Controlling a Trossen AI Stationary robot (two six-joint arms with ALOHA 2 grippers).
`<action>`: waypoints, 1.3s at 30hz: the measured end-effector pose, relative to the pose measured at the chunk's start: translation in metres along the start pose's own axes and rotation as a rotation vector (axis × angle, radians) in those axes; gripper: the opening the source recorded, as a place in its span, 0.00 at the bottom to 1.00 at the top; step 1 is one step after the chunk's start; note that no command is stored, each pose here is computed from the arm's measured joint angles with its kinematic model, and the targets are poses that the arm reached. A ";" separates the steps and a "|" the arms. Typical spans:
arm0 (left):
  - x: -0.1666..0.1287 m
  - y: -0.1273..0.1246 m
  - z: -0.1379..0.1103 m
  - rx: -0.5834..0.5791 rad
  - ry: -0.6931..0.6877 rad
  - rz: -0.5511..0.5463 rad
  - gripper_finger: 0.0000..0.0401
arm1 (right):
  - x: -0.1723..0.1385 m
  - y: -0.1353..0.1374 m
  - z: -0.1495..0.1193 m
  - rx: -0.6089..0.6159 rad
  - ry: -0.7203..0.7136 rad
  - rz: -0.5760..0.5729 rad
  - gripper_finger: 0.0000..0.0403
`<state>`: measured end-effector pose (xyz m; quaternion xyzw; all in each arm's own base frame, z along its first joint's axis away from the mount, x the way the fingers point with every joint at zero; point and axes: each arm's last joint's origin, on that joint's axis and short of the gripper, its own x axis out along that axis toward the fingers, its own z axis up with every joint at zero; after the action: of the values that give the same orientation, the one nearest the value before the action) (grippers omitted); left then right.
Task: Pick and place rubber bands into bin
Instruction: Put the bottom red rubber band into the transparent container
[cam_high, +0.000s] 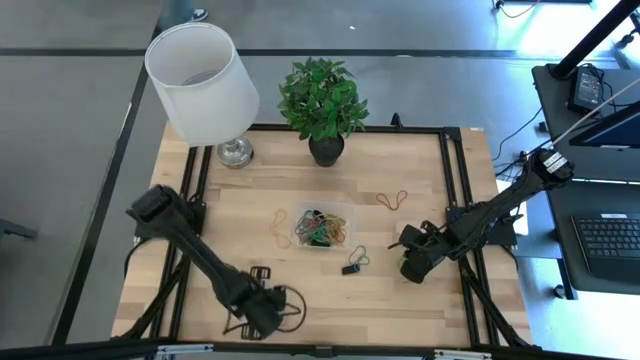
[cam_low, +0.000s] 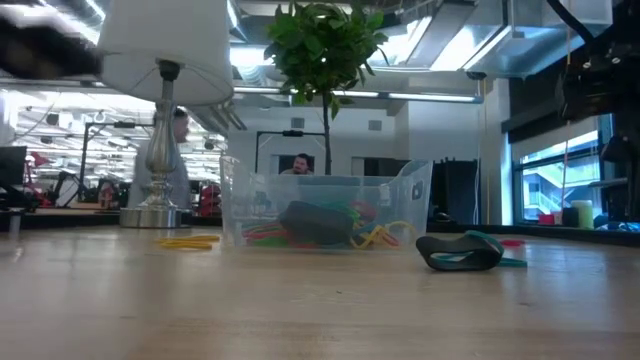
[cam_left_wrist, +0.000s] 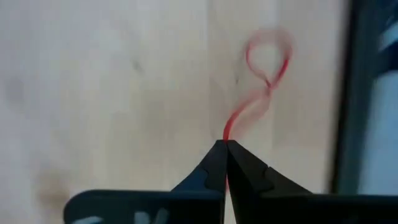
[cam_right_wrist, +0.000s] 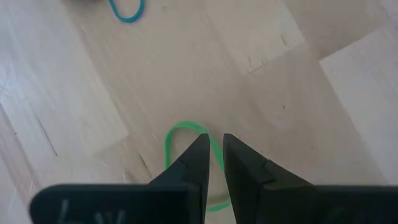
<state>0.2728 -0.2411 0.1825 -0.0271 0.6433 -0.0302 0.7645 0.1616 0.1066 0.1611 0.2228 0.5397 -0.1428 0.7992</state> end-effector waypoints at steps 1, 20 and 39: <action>-0.012 0.003 0.002 -0.022 -0.026 -0.012 0.00 | 0.000 0.000 0.000 -0.001 0.000 0.000 0.12; -0.160 0.129 0.049 -0.018 -0.531 0.188 0.00 | 0.000 0.006 0.004 0.025 -0.042 0.060 0.12; -0.054 0.232 0.105 0.313 -0.083 0.132 0.01 | -0.003 0.019 0.014 0.183 -0.181 0.185 0.12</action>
<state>0.3699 -0.0050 0.2345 0.1332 0.5992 -0.0784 0.7855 0.1808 0.1160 0.1720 0.3297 0.4275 -0.1368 0.8305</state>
